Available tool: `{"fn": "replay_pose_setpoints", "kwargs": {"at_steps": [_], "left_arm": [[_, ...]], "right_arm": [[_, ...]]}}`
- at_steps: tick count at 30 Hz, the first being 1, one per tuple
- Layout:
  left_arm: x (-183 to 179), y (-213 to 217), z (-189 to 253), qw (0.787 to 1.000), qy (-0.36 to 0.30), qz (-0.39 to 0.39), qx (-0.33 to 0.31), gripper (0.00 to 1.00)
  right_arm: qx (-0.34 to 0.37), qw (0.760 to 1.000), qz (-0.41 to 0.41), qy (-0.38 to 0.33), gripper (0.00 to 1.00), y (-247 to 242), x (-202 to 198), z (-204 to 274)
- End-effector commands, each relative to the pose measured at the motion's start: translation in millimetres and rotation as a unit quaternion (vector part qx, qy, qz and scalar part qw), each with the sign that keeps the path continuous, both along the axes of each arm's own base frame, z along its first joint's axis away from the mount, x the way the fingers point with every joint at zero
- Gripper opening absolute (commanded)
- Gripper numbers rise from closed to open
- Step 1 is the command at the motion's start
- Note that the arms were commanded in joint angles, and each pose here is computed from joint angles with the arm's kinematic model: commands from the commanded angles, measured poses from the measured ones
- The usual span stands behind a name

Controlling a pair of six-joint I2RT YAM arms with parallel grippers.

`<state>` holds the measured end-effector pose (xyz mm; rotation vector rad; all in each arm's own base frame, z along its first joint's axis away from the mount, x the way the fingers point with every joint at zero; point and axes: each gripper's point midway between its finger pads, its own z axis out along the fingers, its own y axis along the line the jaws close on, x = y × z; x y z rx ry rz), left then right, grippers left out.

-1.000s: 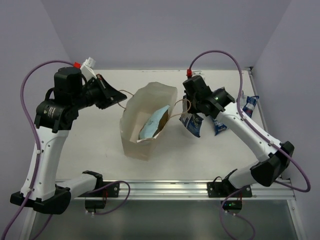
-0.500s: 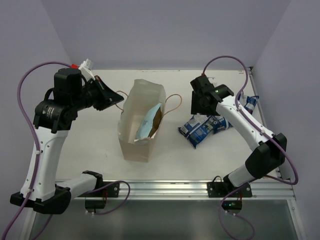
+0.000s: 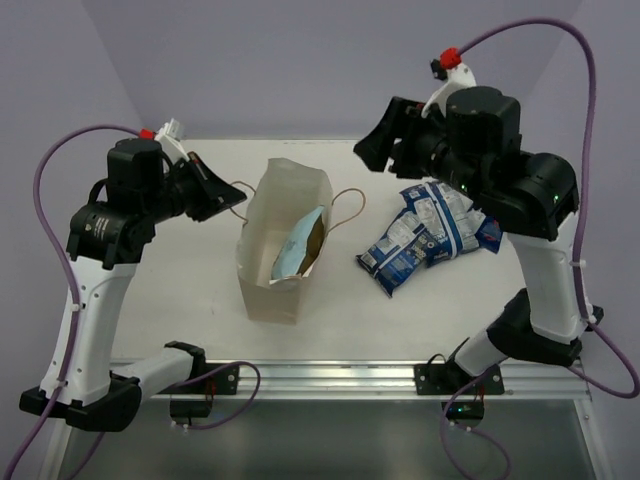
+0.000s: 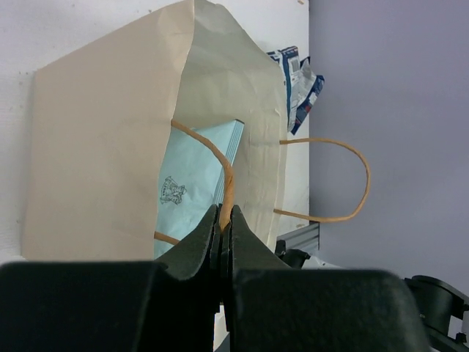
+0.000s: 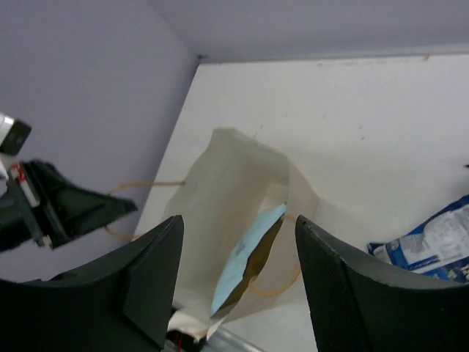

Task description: Take the snacks out of the paper bag

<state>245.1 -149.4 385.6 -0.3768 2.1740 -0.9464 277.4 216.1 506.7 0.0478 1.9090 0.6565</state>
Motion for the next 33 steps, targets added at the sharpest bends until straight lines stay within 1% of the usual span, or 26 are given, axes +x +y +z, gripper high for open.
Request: {"fn": "replay_pose_setpoints", "kwargs": {"at_steps": [1,2,3,4,5,6,8,10,11,13,14,15,16,18,19,21,24,29,33], "left_arm": [[1.9,1.0,6.1,1.0,-0.021,0.006,-0.011,0.0],[1.4,0.2,-2.7,1.0,-0.011,0.004,-0.01,0.0],[-0.7,0.0,-4.0,1.0,-0.013,0.002,-0.01,0.0],[-2.2,0.2,-8.9,1.0,-0.008,0.002,-0.009,0.0],[-3.2,0.4,-19.3,1.0,0.003,0.002,-0.007,0.0],[-7.3,1.3,-18.7,1.0,-0.002,0.002,-0.009,0.0],[-10.1,1.4,-29.3,1.0,0.009,0.003,-0.01,0.0],[-12.9,2.1,-32.2,1.0,0.009,0.003,-0.01,0.0],[-14.5,2.7,-34.2,1.0,0.011,0.003,-0.009,0.0],[-15.3,2.9,-34.6,1.0,0.011,0.004,-0.01,0.0],[-15.7,2.9,-32.4,1.0,0.008,0.004,-0.011,0.0],[-15.7,2.4,-30.5,1.0,0.006,0.003,-0.013,0.0],[-16.5,2.2,-23.6,1.0,-0.001,0.003,-0.017,0.0],[-16.6,1.5,-16.1,1.0,-0.007,0.001,-0.02,0.0],[-16.3,1.7,-12.3,1.0,-0.011,0.002,-0.02,0.0],[-16.7,1.6,-3.3,1.0,-0.018,0.0,-0.021,0.0],[-19.2,0.5,2.4,0.999,-0.024,-0.005,-0.025,0.0],[-21.4,-2.4,3.8,0.999,-0.025,-0.013,-0.032,0.0],[-23.1,-2.6,4.0,0.999,-0.025,-0.017,-0.032,0.0]], "right_arm": [[-0.025,0.992,0.058,0.111,0.65,39.6,-24.2,-63.5],[-0.018,0.991,0.079,0.105,0.65,56.8,-33.1,-61.9],[-0.022,0.99,0.09,0.105,0.65,66.1,-37.3,-63.9],[-0.016,0.99,0.102,0.097,0.65,73.9,-41.6,-56.4],[-0.028,0.984,0.133,0.115,0.65,97.6,-47.1,-69.4],[-0.018,0.982,0.148,0.113,0.65,107.0,-51.5,-62.6],[-0.021,0.976,0.178,0.126,0.64,136.3,-58.2,-74.2],[-0.015,0.972,0.19,0.139,0.64,153.2,-62.8,-82.8],[-0.001,0.968,0.207,0.144,0.64,165.2,-65.8,-83.2],[-0.003,0.964,0.209,0.163,0.64,176.6,-66.0,-97.8],[-0.006,0.962,0.206,0.18,0.64,179.2,-67.9,-106.3],[-0.023,0.963,0.184,0.195,0.64,181.8,-60.8,-122.7],[-0.033,0.961,0.167,0.216,0.64,178.2,-62.6,-133.2],[-0.049,0.962,0.132,0.234,0.65,169.1,-60.9,-146.9],[-0.052,0.966,0.1,0.233,0.65,160.5,-55.5,-150.0],[-0.056,0.968,0.074,0.233,0.65,149.1,-54.8,-153.3],[-0.073,0.964,0.054,0.25,0.65,136.5,-55.8,-172.6],[-0.093,0.957,0.033,0.273,0.65,136.5,-53.2,-198.5],[-0.102,0.955,0.009,0.277,0.65,134.1,-46.7,-209.6]]}}
